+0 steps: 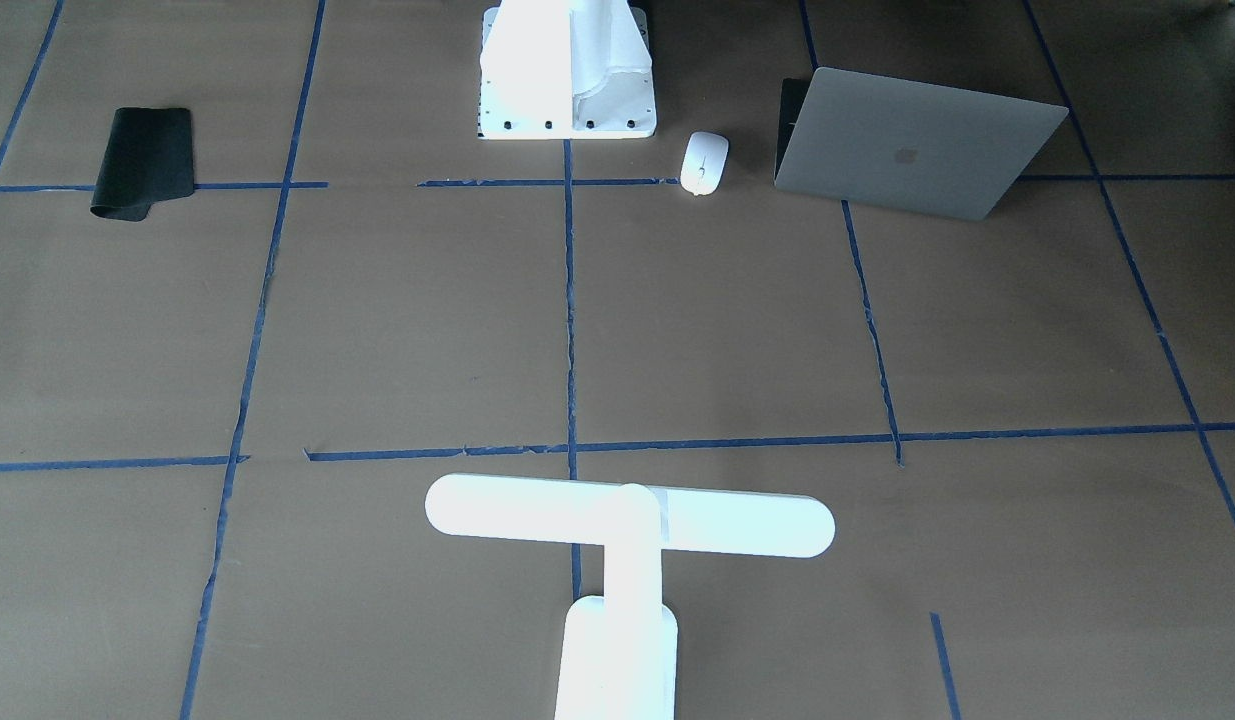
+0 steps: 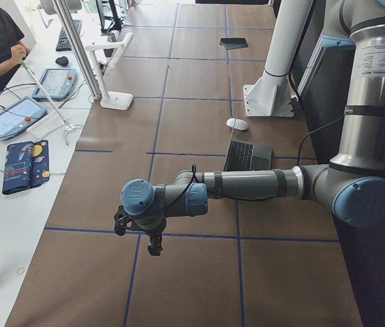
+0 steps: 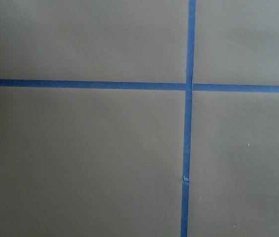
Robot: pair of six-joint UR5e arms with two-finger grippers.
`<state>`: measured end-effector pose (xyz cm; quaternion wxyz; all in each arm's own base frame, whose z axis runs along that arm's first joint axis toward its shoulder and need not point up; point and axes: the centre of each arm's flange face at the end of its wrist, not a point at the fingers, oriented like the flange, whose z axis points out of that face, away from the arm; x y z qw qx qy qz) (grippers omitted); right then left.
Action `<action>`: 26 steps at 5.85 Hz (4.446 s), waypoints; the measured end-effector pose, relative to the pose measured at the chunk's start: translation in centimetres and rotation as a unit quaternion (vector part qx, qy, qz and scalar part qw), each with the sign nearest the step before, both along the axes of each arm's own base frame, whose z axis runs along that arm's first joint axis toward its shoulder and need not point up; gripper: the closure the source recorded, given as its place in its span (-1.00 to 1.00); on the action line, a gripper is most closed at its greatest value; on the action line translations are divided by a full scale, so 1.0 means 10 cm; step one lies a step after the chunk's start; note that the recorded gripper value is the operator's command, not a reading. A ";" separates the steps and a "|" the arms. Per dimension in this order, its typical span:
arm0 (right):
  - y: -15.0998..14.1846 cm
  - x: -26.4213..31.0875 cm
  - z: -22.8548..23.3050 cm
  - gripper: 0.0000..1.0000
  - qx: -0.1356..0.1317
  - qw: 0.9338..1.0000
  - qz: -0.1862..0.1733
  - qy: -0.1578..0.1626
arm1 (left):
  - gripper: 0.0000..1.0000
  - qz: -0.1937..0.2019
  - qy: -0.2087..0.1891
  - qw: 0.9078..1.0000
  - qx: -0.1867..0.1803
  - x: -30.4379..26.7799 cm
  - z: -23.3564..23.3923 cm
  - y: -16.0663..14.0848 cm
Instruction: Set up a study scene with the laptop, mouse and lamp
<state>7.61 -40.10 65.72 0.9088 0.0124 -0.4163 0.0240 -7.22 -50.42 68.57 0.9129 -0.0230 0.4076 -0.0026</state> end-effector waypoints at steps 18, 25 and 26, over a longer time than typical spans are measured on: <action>-0.17 0.02 -0.38 -1.00 0.027 1.000 0.013 -0.003 | -1.00 -0.432 -0.070 0.831 -0.344 2.54 -3.41 2.19; -0.23 0.05 -0.45 -1.00 0.033 0.999 0.017 -0.006 | -0.94 -0.472 -0.126 0.791 -0.367 3.26 -3.34 2.63; -0.25 0.05 -0.47 -1.00 0.032 0.999 0.020 -0.006 | -0.81 -0.472 -0.127 0.791 -0.367 3.31 -3.33 2.64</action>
